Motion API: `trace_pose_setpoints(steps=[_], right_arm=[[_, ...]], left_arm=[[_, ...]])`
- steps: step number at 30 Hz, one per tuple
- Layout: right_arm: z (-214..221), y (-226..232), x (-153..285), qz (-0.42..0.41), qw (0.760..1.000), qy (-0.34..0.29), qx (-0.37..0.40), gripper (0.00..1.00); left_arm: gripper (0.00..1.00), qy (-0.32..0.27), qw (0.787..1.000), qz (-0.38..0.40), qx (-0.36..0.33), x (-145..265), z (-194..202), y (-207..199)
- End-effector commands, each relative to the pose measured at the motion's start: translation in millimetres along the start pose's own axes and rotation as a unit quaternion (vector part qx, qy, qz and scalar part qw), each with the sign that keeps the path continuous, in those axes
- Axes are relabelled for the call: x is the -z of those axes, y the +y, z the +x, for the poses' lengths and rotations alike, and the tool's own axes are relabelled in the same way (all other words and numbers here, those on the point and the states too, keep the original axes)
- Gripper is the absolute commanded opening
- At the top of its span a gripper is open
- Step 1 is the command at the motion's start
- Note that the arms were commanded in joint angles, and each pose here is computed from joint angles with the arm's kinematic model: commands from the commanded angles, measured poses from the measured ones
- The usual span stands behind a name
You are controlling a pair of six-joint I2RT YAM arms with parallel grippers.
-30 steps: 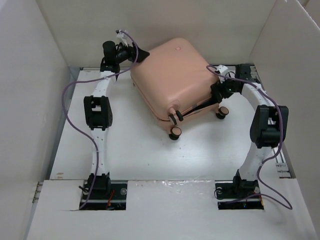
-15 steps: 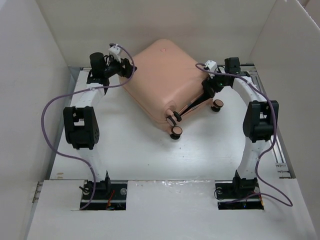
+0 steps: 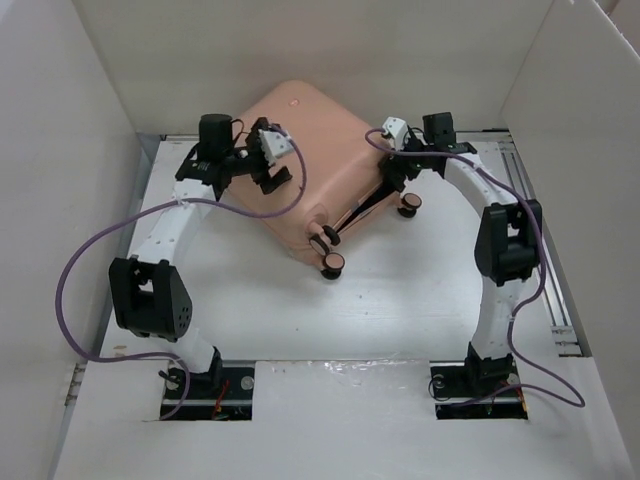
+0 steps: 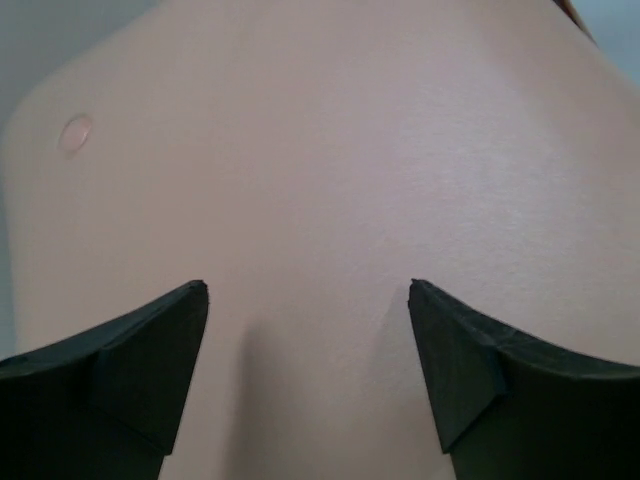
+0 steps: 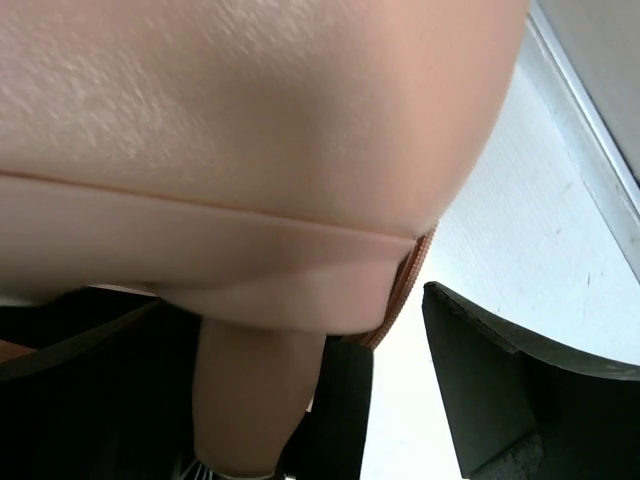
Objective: Pack the luggage
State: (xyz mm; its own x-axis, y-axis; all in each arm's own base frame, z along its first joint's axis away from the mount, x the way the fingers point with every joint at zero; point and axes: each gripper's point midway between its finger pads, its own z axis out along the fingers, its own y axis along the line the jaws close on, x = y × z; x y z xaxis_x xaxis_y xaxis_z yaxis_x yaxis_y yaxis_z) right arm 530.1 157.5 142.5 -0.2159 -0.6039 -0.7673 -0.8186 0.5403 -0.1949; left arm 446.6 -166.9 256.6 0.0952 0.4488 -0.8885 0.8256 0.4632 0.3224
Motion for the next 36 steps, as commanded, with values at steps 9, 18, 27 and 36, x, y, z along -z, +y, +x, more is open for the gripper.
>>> trace_pose_setpoints(steps=[9,18,27,36], right_arm=[[-98,0,129,0.096,0.981,-0.161,-0.059,0.99],[-94,47,195,0.126,0.970,-0.187,-0.092,0.99],[-73,122,204,0.108,0.966,-0.204,-0.117,0.99],[-20,125,169,0.146,0.939,-0.167,-0.263,0.99]], left_arm=[[1.00,0.149,0.823,0.402,-0.374,33,8,-211],[1.00,0.179,0.788,0.423,-0.411,43,14,-241],[1.00,0.215,0.775,0.408,-0.432,47,15,-238],[0.96,0.266,0.803,0.383,-0.371,9,31,-221]])
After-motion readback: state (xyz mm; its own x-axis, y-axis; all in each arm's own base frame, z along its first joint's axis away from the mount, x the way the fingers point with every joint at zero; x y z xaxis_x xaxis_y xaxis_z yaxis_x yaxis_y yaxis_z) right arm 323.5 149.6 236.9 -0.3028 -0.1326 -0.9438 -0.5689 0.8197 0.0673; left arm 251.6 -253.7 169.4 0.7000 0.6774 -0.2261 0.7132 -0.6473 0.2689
